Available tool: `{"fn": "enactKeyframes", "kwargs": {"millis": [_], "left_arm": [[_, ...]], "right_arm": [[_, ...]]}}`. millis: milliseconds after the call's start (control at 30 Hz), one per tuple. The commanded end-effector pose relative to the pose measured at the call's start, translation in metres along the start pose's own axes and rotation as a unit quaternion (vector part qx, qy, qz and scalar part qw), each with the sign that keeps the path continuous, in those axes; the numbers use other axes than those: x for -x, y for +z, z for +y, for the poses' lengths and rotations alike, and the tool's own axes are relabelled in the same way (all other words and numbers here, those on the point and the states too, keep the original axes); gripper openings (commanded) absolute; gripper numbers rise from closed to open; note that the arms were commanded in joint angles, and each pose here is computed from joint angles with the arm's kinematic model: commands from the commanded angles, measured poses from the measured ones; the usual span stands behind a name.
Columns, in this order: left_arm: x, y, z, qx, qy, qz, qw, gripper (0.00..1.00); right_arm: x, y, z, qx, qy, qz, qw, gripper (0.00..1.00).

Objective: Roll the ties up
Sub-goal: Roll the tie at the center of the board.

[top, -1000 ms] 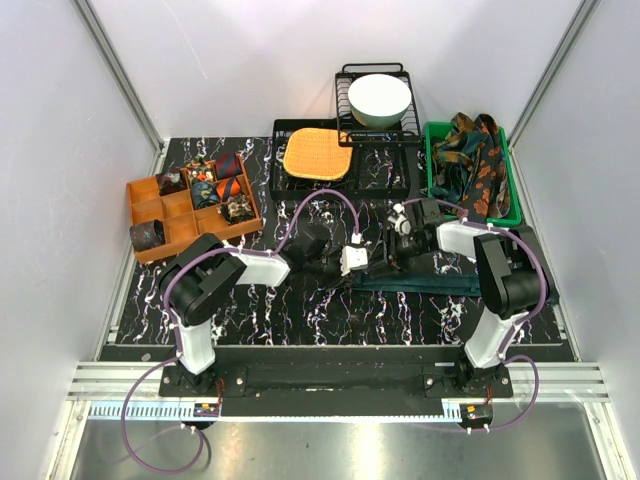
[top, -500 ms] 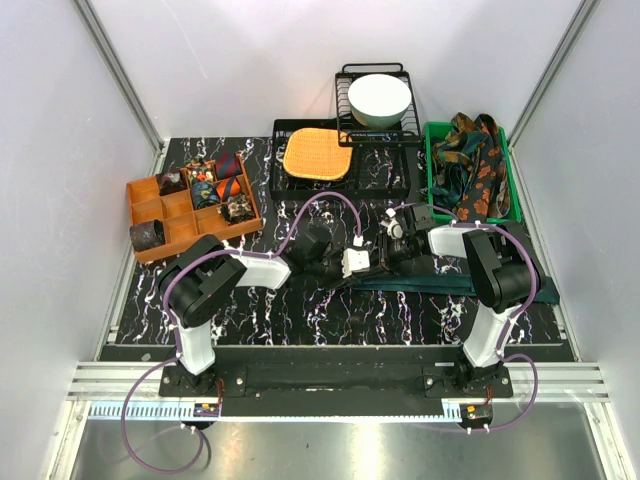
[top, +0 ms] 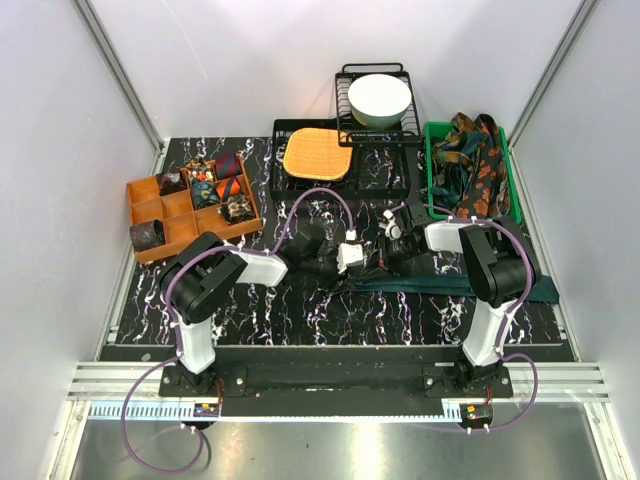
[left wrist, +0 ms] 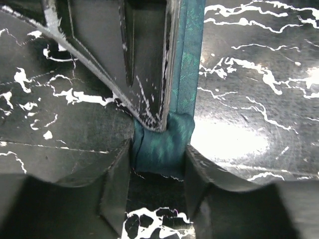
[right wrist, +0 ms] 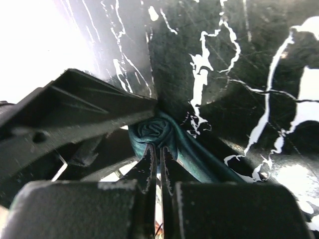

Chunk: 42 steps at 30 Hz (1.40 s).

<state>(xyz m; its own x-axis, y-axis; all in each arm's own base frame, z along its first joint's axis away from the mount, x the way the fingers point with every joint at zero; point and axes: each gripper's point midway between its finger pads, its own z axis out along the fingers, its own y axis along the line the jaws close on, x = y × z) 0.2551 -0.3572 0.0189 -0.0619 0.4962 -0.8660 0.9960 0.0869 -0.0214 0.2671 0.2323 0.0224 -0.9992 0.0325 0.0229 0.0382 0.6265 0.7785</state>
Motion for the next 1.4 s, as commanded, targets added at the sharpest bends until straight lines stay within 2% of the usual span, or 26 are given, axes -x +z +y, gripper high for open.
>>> {"fn": "enactKeyframes", "kwargs": {"millis": [0, 200, 467, 600, 667, 733, 800, 867, 900, 967, 1000, 1033, 1067, 1100, 1133, 1267, 1367], "left_arm": [[-0.02, -0.003, -0.019, -0.053, -0.056, -0.004, 0.997, 0.51], [-0.001, -0.008, -0.021, -0.054, -0.046, -0.076, 0.995, 0.57], [0.009, 0.0, -0.017, -0.04, -0.083, -0.153, 0.984, 0.61], [0.004, 0.01, -0.017, -0.042, -0.094, -0.167, 0.981, 0.59], [0.006, 0.013, -0.019, -0.043, -0.087, -0.173, 0.98, 0.54], [0.0, 0.016, -0.021, -0.043, -0.083, -0.168, 0.981, 0.49], [-0.002, 0.016, -0.021, -0.037, -0.07, -0.161, 0.984, 0.38], [-0.014, 0.015, -0.024, -0.036, -0.072, -0.134, 0.988, 0.32], [-0.011, 0.013, -0.022, -0.028, -0.045, -0.131, 0.99, 0.31], [-0.023, 0.014, -0.026, -0.031, -0.044, -0.092, 0.994, 0.29], [-0.022, 0.013, -0.023, -0.026, -0.017, -0.085, 0.996, 0.24], [-0.031, 0.014, -0.025, -0.026, -0.023, -0.056, 0.998, 0.22], [-0.033, 0.015, -0.026, -0.028, -0.001, -0.043, 0.999, 0.21], [-0.035, 0.015, -0.023, -0.018, 0.0, -0.029, 0.999, 0.2], [-0.046, 0.014, -0.027, -0.02, -0.013, 0.004, 1.0, 0.17], [-0.056, 0.014, -0.024, -0.013, -0.005, 0.055, 0.998, 0.09], [-0.062, 0.012, -0.024, -0.011, 0.012, 0.091, 0.996, 0.06]], "right_arm": [[-0.009, 0.007, -0.06, -0.131, 0.002, 0.01, 0.991, 0.0], [-0.009, 0.004, -0.071, -0.162, -0.001, 0.008, 0.987, 0.0], [-0.009, -0.001, -0.09, -0.215, 0.012, 0.002, 0.977, 0.0], [-0.012, -0.002, -0.098, -0.234, 0.024, 0.007, 0.972, 0.0], [-0.012, -0.002, -0.099, -0.238, 0.027, 0.009, 0.971, 0.0], [-0.013, -0.001, -0.102, -0.241, 0.031, 0.012, 0.97, 0.0], [-0.013, 0.0, -0.102, -0.24, 0.031, 0.014, 0.97, 0.0], [-0.013, 0.0, -0.101, -0.239, 0.03, 0.014, 0.97, 0.0], [-0.012, 0.0, -0.1, -0.237, 0.029, 0.013, 0.971, 0.0], [-0.014, 0.001, -0.1, -0.234, 0.03, 0.015, 0.972, 0.0], [-0.013, 0.002, -0.101, -0.233, 0.03, 0.014, 0.972, 0.0], [-0.014, 0.002, -0.099, -0.229, 0.031, 0.016, 0.973, 0.02], [-0.011, 0.003, -0.096, -0.222, 0.025, 0.016, 0.975, 0.15], [-0.012, 0.001, -0.092, -0.218, 0.023, 0.018, 0.975, 0.21], [-0.009, 0.001, -0.085, -0.206, 0.019, 0.018, 0.978, 0.25], [-0.002, -0.018, -0.048, -0.164, -0.024, 0.016, 0.986, 0.34], [-0.003, -0.038, -0.027, -0.135, -0.029, 0.006, 0.99, 0.46]]}}
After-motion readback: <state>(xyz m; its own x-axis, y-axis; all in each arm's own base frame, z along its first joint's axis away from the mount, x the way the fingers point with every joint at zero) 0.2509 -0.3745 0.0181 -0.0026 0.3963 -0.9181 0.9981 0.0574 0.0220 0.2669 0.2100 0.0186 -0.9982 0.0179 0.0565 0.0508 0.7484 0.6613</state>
